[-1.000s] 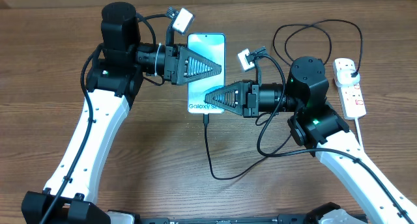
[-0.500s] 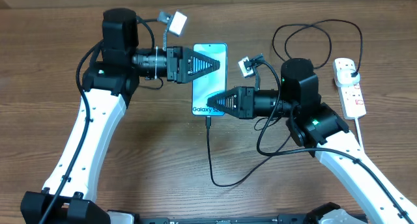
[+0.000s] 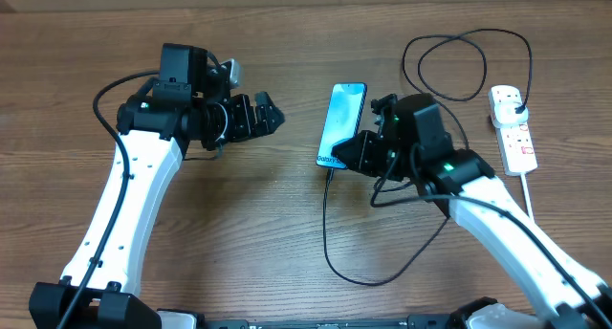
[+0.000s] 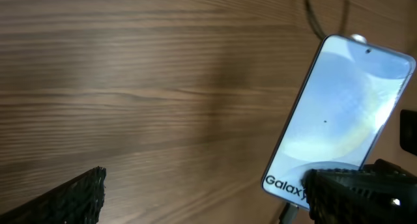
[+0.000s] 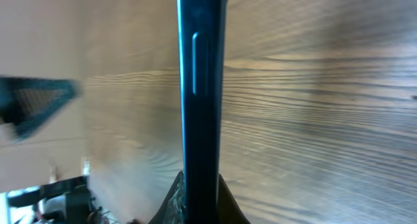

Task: Plug charger to phone and switch on socket
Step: 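Release the phone with the left gripper and pull it back left, then lower the phone with the right gripper onto the table, screen up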

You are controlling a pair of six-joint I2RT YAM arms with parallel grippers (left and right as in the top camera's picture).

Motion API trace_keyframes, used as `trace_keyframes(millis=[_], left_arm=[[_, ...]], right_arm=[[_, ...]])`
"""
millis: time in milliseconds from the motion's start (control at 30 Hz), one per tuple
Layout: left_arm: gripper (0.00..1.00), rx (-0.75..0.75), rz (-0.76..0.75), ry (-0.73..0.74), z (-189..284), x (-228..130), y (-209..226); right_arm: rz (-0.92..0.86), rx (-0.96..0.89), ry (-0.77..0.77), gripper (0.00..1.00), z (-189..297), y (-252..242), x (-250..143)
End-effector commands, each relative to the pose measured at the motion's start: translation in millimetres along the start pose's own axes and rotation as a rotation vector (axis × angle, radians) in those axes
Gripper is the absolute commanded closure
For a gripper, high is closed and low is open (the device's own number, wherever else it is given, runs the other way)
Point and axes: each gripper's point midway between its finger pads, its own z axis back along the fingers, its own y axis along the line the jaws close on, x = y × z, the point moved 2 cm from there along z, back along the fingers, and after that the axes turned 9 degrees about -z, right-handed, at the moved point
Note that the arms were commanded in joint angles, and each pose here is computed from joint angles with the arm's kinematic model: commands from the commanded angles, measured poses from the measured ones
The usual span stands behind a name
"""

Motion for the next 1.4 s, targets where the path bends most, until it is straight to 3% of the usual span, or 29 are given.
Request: trace_keyframes(millis=[0,300,1367], left_arm=[[0.0,0.119,-0.032,-0.043,6,7,17],[0.0,0.119,-0.032,-0.043,6,7,17],[0.0,0.119,-0.032,-0.043,6,7,17]], right_arm=[[0.007,-0.044,-0.007,0.96,-14,-12,8],[0.015,-0.089,0.036,0.96,-42,-34,9],[-0.008,-0.241,0.033,0.96,-49,-66,5]])
